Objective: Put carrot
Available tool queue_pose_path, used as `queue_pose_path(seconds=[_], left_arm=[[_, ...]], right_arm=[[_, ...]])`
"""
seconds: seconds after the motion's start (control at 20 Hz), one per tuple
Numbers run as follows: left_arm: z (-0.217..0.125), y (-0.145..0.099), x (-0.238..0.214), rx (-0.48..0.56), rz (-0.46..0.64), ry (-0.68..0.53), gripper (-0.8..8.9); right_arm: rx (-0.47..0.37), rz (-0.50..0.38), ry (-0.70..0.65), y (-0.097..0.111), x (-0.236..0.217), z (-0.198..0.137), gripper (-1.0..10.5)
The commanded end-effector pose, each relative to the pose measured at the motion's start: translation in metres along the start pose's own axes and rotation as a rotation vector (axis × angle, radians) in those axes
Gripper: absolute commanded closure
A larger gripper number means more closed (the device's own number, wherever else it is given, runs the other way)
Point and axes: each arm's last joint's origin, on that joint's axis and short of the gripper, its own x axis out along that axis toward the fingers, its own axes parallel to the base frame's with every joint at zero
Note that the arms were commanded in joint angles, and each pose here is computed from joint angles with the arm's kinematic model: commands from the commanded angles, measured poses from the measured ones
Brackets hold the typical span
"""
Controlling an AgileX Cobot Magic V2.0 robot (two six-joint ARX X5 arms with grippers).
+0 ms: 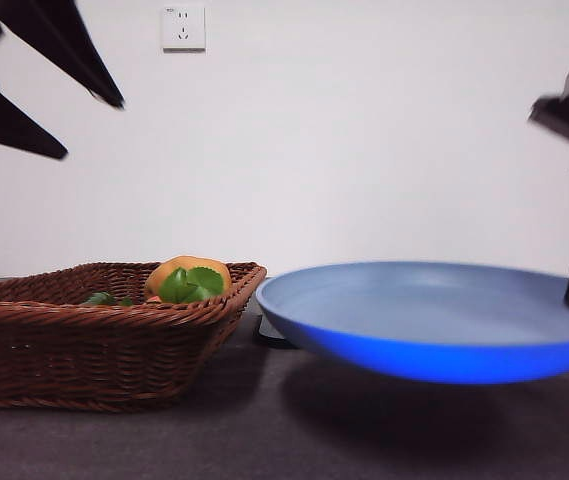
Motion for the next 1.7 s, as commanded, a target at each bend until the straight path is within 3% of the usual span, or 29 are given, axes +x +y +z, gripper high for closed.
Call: queue_pose_path(seconds=[0.05,0.4,0.85,0.95,1.1,1.2,1.45,1.7], left_arm=[[0.01,-0.006,0.017,0.004,0.053,0.045,4.38],[0.028,-0.002,0.091,-0.031,0.189,0.337,4.39],[0.007,0.013,0.155,-0.066,0.222,0.512,4.39],[0.006,0.012,0.156,-0.063,0.221,0.513,4.53],[0.006,0.01,0.157,-0.04,0.212,0.515,6.11],[0.005,0.01,0.156,-0.009,0.207,0.535,6.63],[0.014,0.008,0.139,0.006,0.209,0.543,6.64],[0.04,-0.015,0.085,0.061,0.16,0.376,6.64]], right_arm=[[-0.014,-0.015,-0.05,0.005,-0.015,-0.004,9.4],[-0.04,-0.069,-0.198,0.012,-0.049,-0.02,9.4],[-0.052,-0.06,-0.229,0.013,-0.056,-0.023,9.4],[-0.051,-0.06,-0.229,0.013,-0.056,-0.023,9.4],[-0.051,-0.06,-0.228,0.013,-0.056,-0.023,9.4],[-0.051,-0.06,-0.229,0.013,-0.056,-0.023,9.4],[-0.047,-0.059,-0.229,0.013,-0.056,-0.023,9.4],[-0.04,-0.058,-0.228,0.014,-0.056,-0.023,9.4]])
